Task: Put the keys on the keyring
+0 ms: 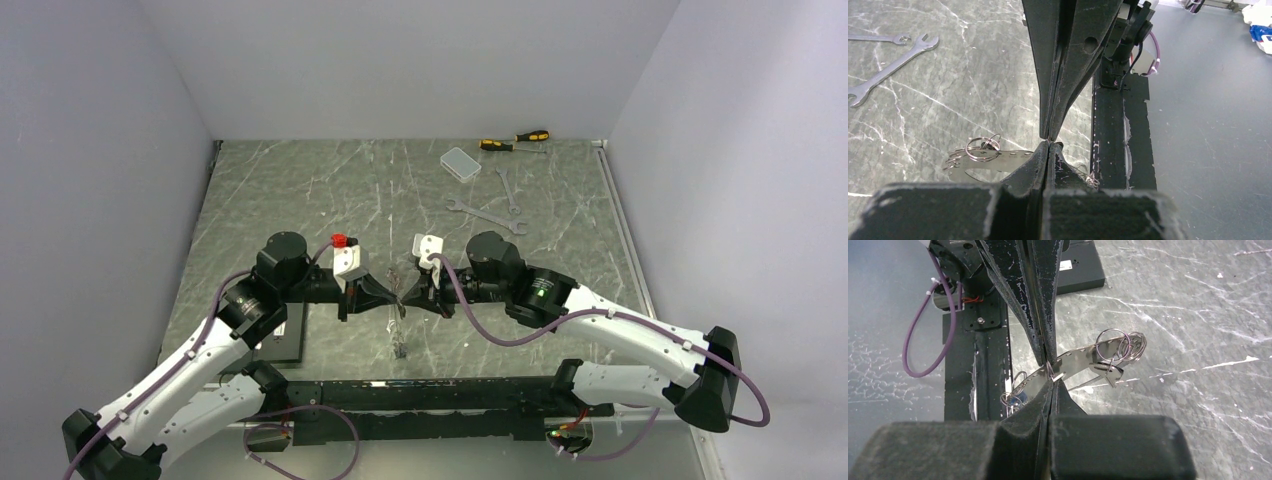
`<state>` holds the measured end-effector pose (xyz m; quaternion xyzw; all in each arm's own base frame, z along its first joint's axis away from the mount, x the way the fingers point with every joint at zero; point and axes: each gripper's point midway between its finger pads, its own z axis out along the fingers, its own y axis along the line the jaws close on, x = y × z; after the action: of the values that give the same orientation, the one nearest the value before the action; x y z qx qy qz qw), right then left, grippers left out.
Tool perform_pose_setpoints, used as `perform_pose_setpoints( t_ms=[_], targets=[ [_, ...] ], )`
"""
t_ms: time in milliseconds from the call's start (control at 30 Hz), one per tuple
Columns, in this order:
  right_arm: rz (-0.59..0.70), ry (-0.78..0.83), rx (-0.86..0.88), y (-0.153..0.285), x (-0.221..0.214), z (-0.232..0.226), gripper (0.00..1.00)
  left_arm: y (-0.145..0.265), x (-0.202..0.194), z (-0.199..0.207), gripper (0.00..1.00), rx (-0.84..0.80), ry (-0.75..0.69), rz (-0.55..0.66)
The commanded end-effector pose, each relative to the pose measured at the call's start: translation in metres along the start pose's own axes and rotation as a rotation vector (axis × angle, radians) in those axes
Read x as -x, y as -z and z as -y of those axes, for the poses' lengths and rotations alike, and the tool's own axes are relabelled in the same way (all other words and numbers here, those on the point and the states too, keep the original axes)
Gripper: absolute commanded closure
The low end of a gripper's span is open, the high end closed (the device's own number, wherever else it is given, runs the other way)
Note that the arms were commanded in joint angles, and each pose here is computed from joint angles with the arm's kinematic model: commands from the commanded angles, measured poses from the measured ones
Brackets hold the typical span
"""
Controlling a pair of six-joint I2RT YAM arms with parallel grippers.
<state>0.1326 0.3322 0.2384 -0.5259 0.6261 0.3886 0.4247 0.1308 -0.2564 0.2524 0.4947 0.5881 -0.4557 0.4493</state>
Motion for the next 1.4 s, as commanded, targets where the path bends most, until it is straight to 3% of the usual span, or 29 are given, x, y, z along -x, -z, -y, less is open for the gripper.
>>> perform_pose_setpoints(
  t_ms=[0, 1367],
  targets=[
    [0.069, 0.012, 0.008, 0.003, 0.017, -0.002, 1.00, 0.006, 0.026, 0.003, 1.00, 0.007, -0.056, 0.059],
    [0.190, -0.191, 0.104, -0.020, 0.012, -0.011, 1.00, 0.018, 0.042, -0.002, 1.00, 0.080, -0.086, 0.116]
  ],
)
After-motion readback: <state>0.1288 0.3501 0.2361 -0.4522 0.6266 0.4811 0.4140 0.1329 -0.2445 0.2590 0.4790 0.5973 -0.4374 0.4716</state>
